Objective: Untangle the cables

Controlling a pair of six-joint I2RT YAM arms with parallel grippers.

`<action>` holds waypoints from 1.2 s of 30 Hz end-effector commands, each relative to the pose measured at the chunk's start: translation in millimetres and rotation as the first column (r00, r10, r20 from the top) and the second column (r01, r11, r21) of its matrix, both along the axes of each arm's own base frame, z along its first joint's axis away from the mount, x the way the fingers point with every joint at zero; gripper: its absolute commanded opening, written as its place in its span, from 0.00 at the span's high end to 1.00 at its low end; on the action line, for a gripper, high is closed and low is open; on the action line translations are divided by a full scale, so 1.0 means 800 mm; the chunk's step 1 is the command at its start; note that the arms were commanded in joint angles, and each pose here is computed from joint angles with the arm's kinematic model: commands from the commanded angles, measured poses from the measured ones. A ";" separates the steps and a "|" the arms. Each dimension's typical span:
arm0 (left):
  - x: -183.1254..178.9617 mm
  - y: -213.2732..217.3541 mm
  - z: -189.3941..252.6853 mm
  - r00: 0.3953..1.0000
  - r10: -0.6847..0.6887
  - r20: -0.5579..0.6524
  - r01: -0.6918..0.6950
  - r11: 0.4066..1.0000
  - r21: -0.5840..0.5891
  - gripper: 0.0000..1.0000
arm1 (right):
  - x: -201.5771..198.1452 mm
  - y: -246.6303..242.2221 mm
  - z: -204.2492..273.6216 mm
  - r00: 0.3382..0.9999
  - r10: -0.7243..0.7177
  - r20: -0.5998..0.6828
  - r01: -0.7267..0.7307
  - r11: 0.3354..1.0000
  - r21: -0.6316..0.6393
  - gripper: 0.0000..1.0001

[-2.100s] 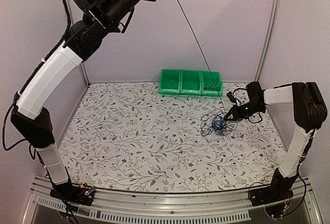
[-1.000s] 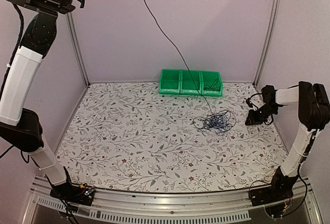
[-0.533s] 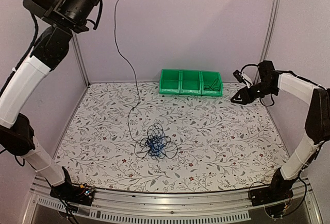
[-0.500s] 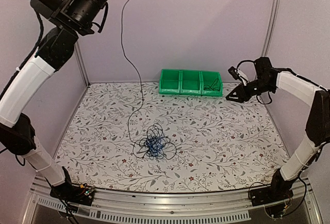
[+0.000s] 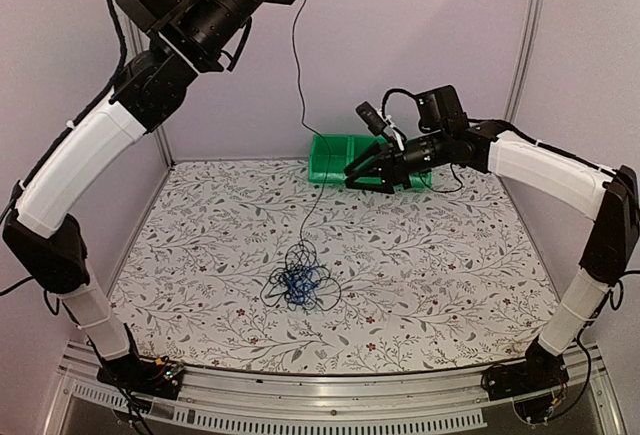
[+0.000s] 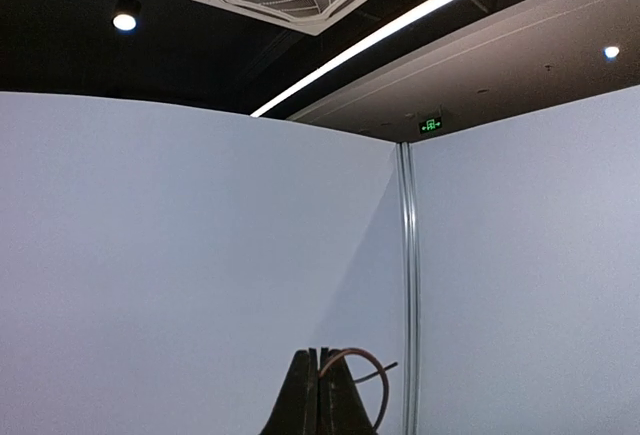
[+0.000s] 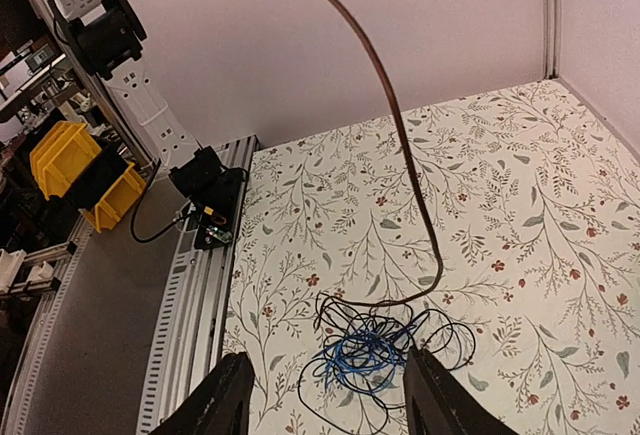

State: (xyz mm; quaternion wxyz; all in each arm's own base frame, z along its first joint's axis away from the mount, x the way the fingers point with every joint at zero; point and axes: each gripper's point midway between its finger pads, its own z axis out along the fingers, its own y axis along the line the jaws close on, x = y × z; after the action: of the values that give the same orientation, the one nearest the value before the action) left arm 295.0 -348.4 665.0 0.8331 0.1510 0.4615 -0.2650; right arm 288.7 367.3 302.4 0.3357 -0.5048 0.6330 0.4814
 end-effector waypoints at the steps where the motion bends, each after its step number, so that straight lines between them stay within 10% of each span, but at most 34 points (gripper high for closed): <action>1: -0.006 0.008 0.013 1.000 -0.024 0.006 0.024 0.999 -0.025 1.00 | 0.004 0.027 0.009 0.999 0.019 -0.046 -0.016 0.998 0.063 0.44; 12: -0.015 0.018 0.014 0.998 -0.055 -0.016 0.054 0.997 -0.048 1.00 | -0.013 0.067 0.016 0.988 0.143 -0.064 -0.136 0.984 0.112 0.42; 17: -0.016 0.023 0.010 0.999 -0.044 -0.026 0.043 0.998 -0.042 1.00 | 0.000 0.069 0.013 0.993 0.078 -0.092 -0.069 0.993 0.091 0.94; 21: 0.002 0.032 -0.019 0.995 0.018 -0.094 -0.019 1.000 -0.015 1.00 | 0.006 0.044 0.028 0.999 0.012 -0.046 -0.009 0.998 0.058 1.00; 27: 0.045 0.047 -0.203 0.909 0.138 -0.394 -0.063 0.978 0.197 0.37 | 0.010 -0.008 0.127 0.983 -0.103 0.153 0.091 0.992 0.082 1.00; 36: -0.025 0.067 -0.450 0.775 0.038 -0.631 0.187 0.940 0.286 0.15 | -0.002 -0.044 0.289 0.920 -0.228 0.318 0.151 0.957 0.249 1.00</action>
State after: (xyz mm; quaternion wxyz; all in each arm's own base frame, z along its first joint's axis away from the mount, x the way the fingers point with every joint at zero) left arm 303.9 -288.8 340.3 0.6149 0.1896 0.7430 -0.1841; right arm 296.0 341.3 499.3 0.5122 -0.4854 0.5629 0.4303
